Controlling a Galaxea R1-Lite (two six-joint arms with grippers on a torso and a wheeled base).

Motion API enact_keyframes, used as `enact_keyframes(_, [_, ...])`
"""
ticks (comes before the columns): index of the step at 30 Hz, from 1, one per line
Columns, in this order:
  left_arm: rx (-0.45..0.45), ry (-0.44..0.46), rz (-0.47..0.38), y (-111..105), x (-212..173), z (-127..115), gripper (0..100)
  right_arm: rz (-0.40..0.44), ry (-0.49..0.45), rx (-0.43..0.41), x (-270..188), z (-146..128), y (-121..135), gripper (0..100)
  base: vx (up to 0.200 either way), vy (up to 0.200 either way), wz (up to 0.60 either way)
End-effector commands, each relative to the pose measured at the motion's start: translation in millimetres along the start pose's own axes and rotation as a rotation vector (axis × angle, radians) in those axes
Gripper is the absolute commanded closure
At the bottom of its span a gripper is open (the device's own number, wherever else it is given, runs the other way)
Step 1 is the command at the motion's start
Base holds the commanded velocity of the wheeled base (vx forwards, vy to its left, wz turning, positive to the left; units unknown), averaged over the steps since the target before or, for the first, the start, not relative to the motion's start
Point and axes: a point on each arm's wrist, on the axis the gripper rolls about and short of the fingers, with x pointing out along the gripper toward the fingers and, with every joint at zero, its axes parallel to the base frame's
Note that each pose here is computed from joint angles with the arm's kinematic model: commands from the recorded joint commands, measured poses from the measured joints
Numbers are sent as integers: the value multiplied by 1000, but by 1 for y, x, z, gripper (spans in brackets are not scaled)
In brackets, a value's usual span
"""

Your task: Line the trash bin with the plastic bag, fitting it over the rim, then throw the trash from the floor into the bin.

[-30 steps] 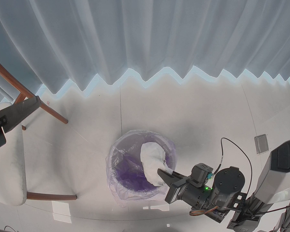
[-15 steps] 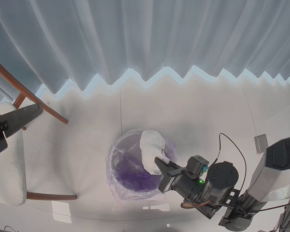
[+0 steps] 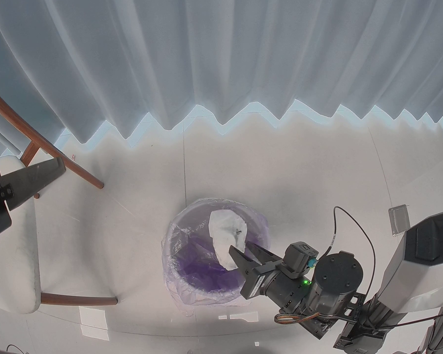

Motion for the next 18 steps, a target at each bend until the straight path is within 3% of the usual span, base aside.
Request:
enact_keyframes(1, [-1,0,1,0,0,0,0,11,-21,11,0,3,2,0,0,0,0])
enact_keyframes(18, [-1,0,1,0,0,0,0,0,-26,13,1,2,2,0,0,0,0])
